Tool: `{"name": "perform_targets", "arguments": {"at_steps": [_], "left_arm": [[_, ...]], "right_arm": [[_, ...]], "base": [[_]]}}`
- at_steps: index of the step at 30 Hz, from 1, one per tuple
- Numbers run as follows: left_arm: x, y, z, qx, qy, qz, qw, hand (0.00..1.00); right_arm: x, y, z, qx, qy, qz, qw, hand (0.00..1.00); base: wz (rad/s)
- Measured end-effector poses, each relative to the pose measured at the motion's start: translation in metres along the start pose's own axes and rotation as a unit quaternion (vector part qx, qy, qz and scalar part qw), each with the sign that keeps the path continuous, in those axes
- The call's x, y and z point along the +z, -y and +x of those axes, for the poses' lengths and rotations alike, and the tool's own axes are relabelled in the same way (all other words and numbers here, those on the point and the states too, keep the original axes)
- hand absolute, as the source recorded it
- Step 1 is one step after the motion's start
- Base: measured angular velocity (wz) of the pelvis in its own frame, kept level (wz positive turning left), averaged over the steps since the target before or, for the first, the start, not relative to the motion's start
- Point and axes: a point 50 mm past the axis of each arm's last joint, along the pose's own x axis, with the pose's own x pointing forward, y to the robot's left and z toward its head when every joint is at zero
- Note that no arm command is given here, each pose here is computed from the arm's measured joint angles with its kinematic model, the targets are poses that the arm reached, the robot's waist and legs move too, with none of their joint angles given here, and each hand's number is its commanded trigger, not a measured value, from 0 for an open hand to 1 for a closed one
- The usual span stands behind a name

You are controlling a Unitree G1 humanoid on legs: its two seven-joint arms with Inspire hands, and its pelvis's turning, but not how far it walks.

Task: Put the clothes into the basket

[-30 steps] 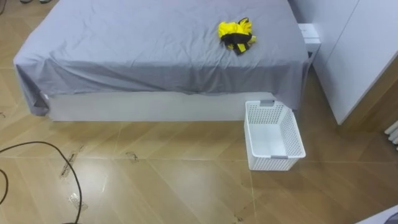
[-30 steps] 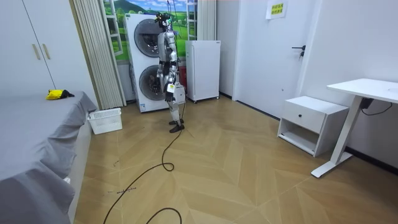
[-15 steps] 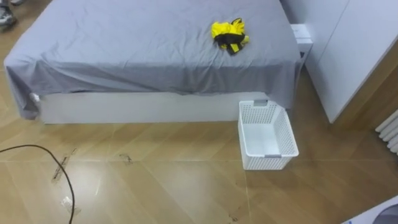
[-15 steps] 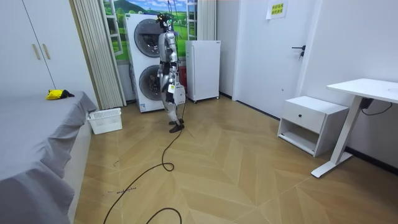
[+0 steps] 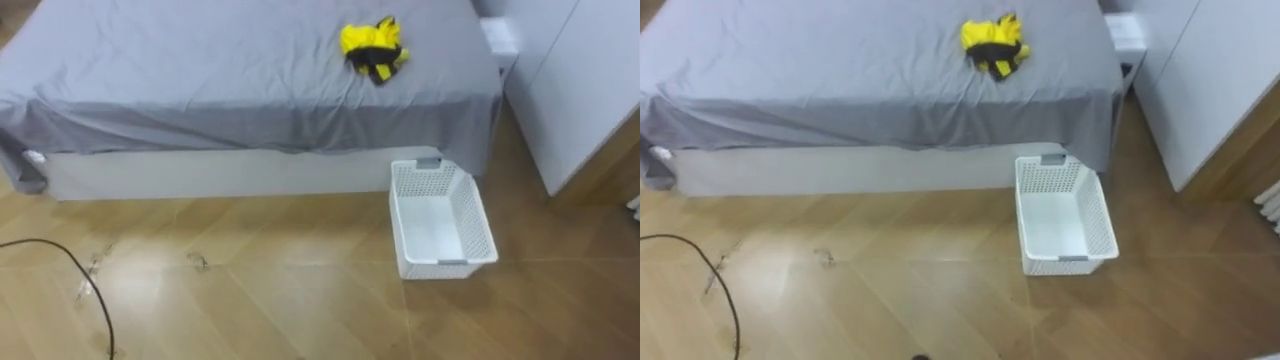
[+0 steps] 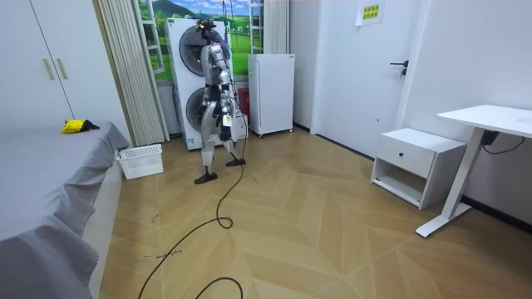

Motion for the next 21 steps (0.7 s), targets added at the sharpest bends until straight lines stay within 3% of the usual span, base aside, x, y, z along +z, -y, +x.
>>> {"name": "perform_targets", "arguments": {"at_steps": [9, 13, 15, 21], "left_arm": [[0.035, 0.029, 0.002, -0.050, 0.069, 0.059, 0.995, 0.00], [0.026, 0.039, -0.001, -0.075, 0.064, 0.096, 0.990, 0.00], [0.025, 0.040, -0.002, -0.080, 0.065, 0.103, 0.989, 0.00], [0.011, 0.022, -0.003, -0.065, 0.048, 0.094, 0.992, 0.00]], "right_arm": [[0.014, 0.002, -0.003, -0.003, 0.063, 0.033, 0.997, 0.00], [0.013, 0.004, -0.004, -0.025, 0.070, 0.066, 0.995, 0.00], [0.013, 0.005, -0.004, -0.041, 0.075, 0.073, 0.994, 0.00], [0.049, 0.007, -0.006, -0.062, 0.144, 0.103, 0.982, 0.00]], "base": [[0.34], [0.36], [0.24], [-0.04]]}}
